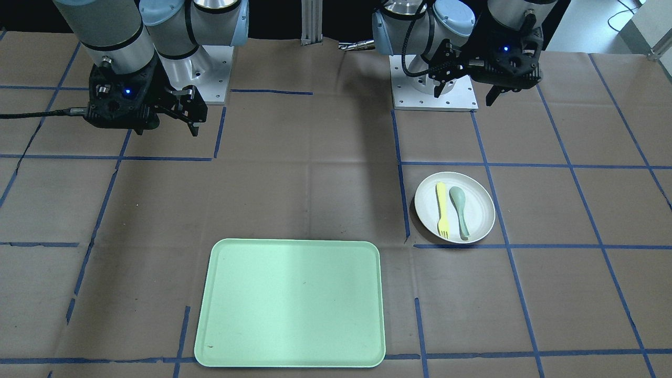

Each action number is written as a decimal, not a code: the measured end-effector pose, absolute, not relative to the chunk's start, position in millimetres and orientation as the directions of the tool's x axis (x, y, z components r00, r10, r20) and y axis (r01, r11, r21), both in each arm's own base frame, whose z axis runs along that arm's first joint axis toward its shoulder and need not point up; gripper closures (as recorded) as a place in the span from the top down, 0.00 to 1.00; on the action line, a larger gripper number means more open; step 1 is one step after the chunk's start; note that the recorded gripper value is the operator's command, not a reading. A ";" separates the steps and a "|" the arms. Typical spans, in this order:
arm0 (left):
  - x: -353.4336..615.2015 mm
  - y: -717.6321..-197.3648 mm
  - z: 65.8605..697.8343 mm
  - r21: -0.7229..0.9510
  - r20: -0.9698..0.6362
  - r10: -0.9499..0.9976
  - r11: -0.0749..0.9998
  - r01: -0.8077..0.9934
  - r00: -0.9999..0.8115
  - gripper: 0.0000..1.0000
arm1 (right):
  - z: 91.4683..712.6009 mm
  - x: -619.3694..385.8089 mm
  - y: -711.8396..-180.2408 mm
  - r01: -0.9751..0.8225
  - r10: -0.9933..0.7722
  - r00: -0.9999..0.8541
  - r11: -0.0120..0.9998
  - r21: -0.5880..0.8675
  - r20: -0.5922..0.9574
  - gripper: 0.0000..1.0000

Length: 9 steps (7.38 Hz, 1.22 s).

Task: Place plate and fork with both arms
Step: 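Move the left gripper down toward the white plate's rim, then lower the left gripper and grasp the white plate's edge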

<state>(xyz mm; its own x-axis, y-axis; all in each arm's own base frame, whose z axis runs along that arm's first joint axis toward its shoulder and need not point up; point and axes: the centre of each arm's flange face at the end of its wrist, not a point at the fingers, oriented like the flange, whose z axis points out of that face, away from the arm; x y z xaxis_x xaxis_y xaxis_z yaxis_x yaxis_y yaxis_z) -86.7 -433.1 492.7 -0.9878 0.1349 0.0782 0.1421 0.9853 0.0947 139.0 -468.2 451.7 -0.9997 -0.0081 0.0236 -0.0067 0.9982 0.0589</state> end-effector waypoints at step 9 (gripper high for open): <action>69.5 -482.6 283.4 0.082 0.181 0.185 0.976 0.202 -0.966 1.00 | 451.7 139.0 -468.2 -0.007 -0.008 -1.000 0.998 0.059 0.024 1.00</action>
<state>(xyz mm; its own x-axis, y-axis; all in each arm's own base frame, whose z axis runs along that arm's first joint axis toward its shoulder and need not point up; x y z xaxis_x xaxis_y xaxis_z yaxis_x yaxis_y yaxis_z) 69.5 -482.6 283.4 -0.9661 0.1845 0.1806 0.2017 0.9760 0.0818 139.0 -468.2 451.7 -0.9997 -0.0080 0.0236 -0.0066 0.9982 0.0589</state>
